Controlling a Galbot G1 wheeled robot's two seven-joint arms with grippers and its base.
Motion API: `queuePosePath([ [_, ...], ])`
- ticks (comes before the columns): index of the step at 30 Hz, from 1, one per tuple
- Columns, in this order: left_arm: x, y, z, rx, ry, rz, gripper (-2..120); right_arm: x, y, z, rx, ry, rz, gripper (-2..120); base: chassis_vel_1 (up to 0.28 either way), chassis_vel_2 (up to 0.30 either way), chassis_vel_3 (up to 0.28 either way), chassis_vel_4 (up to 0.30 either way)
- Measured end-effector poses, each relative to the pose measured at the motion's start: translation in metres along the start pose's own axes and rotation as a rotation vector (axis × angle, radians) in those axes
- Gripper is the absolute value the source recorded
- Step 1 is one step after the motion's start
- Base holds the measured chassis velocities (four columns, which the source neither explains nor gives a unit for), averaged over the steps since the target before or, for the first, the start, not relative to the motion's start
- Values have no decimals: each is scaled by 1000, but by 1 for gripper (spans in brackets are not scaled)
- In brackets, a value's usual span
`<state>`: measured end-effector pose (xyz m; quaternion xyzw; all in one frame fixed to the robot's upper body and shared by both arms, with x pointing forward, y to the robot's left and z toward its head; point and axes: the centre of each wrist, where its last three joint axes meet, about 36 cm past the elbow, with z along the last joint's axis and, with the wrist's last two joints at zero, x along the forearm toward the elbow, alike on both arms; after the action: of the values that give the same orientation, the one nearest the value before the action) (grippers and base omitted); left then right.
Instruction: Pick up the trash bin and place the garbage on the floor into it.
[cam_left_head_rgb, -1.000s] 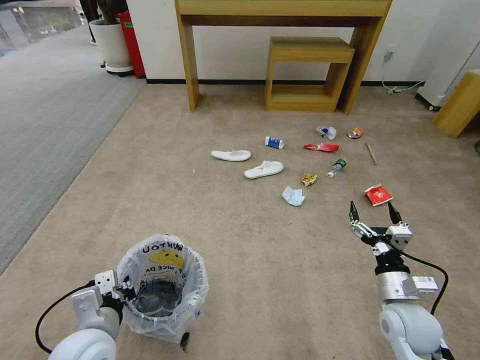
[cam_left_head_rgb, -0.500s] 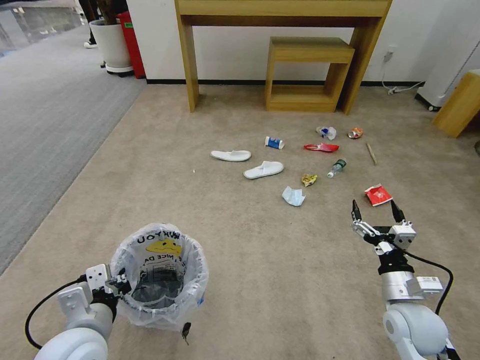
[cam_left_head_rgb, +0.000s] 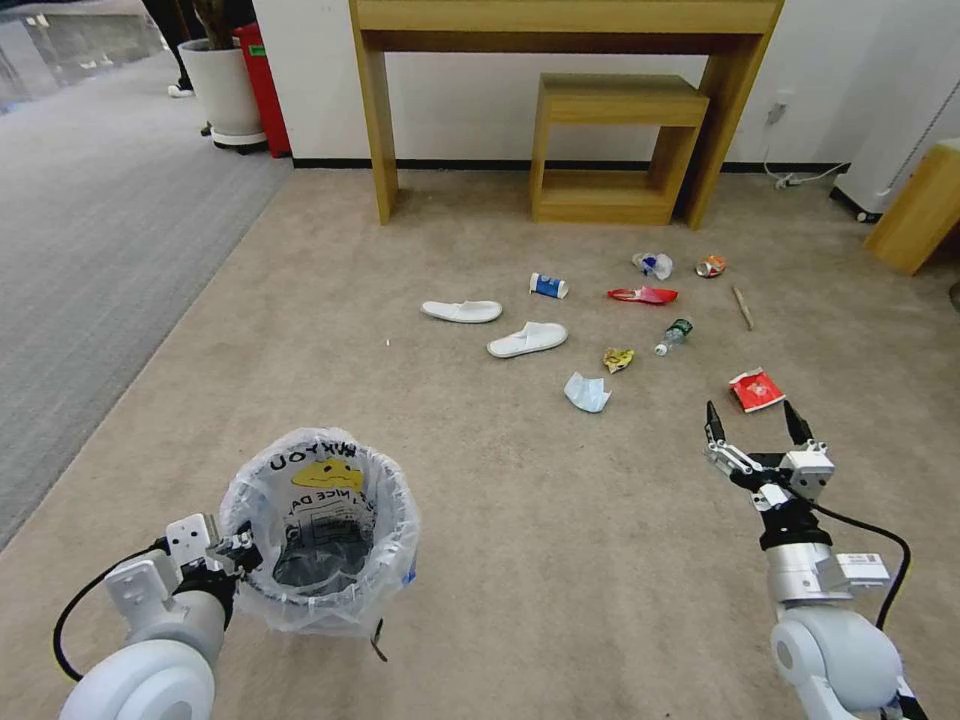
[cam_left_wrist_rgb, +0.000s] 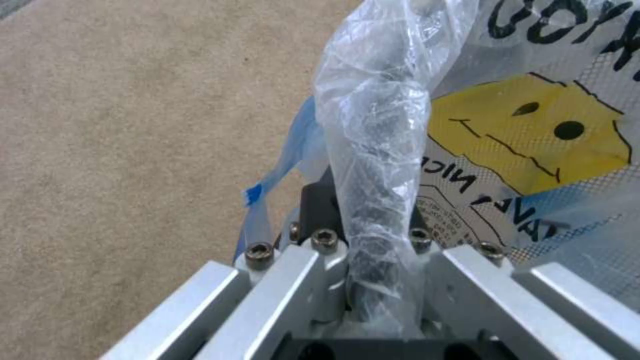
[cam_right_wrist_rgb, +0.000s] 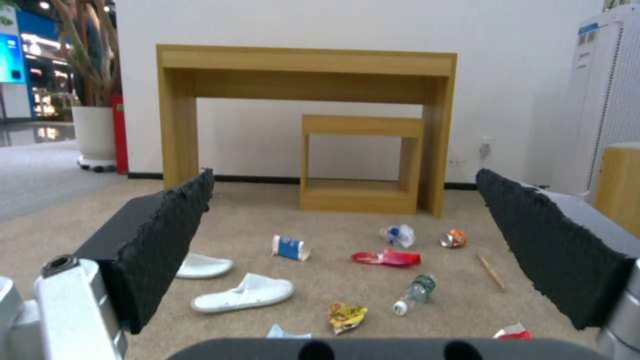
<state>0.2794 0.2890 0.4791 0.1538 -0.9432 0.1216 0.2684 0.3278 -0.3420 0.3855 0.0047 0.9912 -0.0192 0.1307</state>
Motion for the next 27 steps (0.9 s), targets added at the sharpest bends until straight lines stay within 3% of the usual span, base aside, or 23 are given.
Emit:
queuePosePath([
  [27, -2, 2, 0, -10, -4, 0, 1, 5, 6, 4, 7, 6, 11, 100, -3, 2, 3, -2],
])
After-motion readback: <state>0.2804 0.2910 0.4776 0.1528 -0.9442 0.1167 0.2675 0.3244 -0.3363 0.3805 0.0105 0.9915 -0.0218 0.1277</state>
